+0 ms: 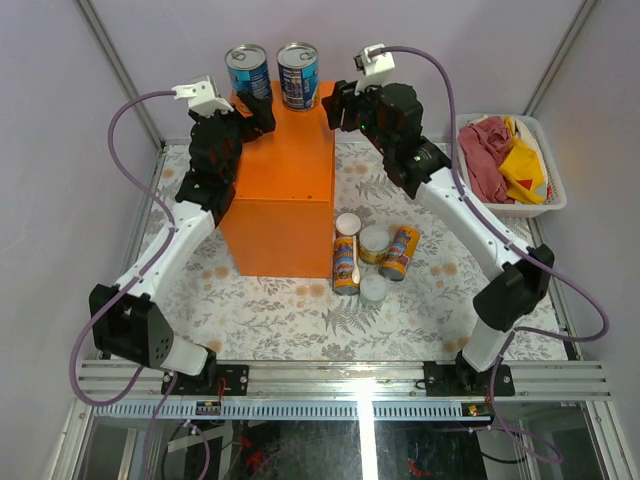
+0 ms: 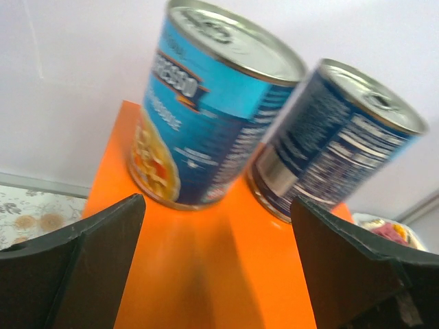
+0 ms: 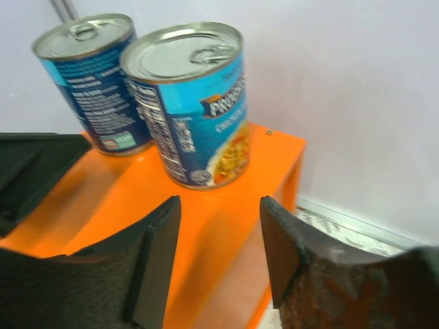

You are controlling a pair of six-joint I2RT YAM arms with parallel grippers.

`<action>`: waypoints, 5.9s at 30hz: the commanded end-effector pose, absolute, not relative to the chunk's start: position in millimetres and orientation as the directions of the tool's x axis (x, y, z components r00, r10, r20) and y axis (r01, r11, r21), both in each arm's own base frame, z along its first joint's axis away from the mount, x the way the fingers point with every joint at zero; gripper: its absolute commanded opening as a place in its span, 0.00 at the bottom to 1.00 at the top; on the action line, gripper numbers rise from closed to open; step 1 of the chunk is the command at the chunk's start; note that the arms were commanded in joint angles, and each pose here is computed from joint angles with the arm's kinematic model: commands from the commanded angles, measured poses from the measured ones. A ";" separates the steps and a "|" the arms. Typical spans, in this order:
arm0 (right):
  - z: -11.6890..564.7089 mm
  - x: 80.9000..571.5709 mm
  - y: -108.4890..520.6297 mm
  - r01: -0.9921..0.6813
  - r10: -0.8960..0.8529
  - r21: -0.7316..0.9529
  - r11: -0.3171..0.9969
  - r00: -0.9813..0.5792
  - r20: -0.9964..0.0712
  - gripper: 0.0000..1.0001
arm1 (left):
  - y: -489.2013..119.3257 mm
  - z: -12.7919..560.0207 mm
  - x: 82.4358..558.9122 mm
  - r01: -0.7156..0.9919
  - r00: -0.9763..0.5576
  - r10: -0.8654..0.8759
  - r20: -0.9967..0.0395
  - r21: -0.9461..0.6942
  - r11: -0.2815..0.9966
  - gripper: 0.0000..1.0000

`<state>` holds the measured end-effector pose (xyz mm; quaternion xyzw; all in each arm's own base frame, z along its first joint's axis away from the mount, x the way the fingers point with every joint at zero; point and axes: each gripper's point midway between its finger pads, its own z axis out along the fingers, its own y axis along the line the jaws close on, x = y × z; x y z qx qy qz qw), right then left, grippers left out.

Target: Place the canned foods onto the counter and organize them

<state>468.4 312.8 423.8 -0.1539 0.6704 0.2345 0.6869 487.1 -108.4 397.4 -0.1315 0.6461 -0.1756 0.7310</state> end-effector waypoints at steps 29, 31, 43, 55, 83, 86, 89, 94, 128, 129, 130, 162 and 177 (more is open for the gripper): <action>210.3 296.5 100.6 0.163 0.218 0.151 0.975 -0.576 -0.788 0.88 | -187.0 399.3 312.8 0.232 -0.116 -0.433 -0.894 -0.448 0.863 0.87; 199.6 299.0 97.8 0.179 0.251 0.179 0.967 -0.591 -0.767 0.88 | -192.8 393.9 309.7 0.244 -0.141 -0.427 -0.893 -0.449 0.859 0.87; 147.0 322.1 102.9 0.213 0.318 0.238 0.948 -0.696 -0.644 0.89 | -205.8 378.9 296.8 0.282 -0.200 -0.400 -0.894 -0.444 0.851 0.87; 114.8 351.0 106.9 0.228 0.316 0.221 0.948 -0.747 -0.585 0.89 | -207.6 379.6 294.7 0.302 -0.198 -0.390 -0.899 -0.434 0.849 0.87; 59.1 373.0 116.4 0.261 0.344 0.237 0.936 -0.822 -0.454 0.89 | -210.8 369.2 296.3 0.305 -0.210 -0.376 -0.902 -0.426 0.852 0.87; 54.2 371.1 117.9 0.265 0.348 0.240 0.934 -0.829 -0.437 0.88 | -210.3 367.6 295.9 0.302 -0.212 -0.379 -0.901 -0.429 0.851 0.87; 51.2 370.0 117.8 0.268 0.349 0.239 0.933 -0.832 -0.431 0.88 | -210.3 366.7 295.5 0.301 -0.215 -0.381 -0.899 -0.432 0.850 0.87; 45.9 368.6 118.9 0.265 0.343 0.235 0.935 -0.843 -0.415 0.86 | -207.9 366.8 294.3 0.297 -0.211 -0.383 -0.899 -0.433 0.851 0.87; 142.3 361.9 93.2 0.202 0.299 0.222 0.954 -0.711 -0.637 0.00 | -202.8 372.8 285.3 0.320 -0.184 -0.432 -0.883 -0.469 0.823 0.87; 146.0 361.2 92.2 0.199 0.296 0.222 0.955 -0.704 -0.645 0.00 | -202.3 373.2 284.9 0.321 -0.182 -0.435 -0.882 -0.471 0.822 0.87; 149.2 360.9 91.2 0.198 0.295 0.221 0.955 -0.698 -0.653 0.00 | -201.6 373.6 284.5 0.320 -0.181 -0.438 -0.881 -0.473 0.821 0.87; 372.6 394.3 94.1 0.012 0.253 0.262 0.965 -0.315 -0.915 0.00 | -193.2 384.1 287.0 0.298 -0.141 -0.431 -0.891 -0.454 0.840 0.87; 534.0 399.1 203.4 -0.308 0.191 0.198 0.931 -0.054 -0.980 0.00 | -173.9 402.7 289.9 0.229 -0.083 -0.431 -0.899 -0.438 0.869 0.89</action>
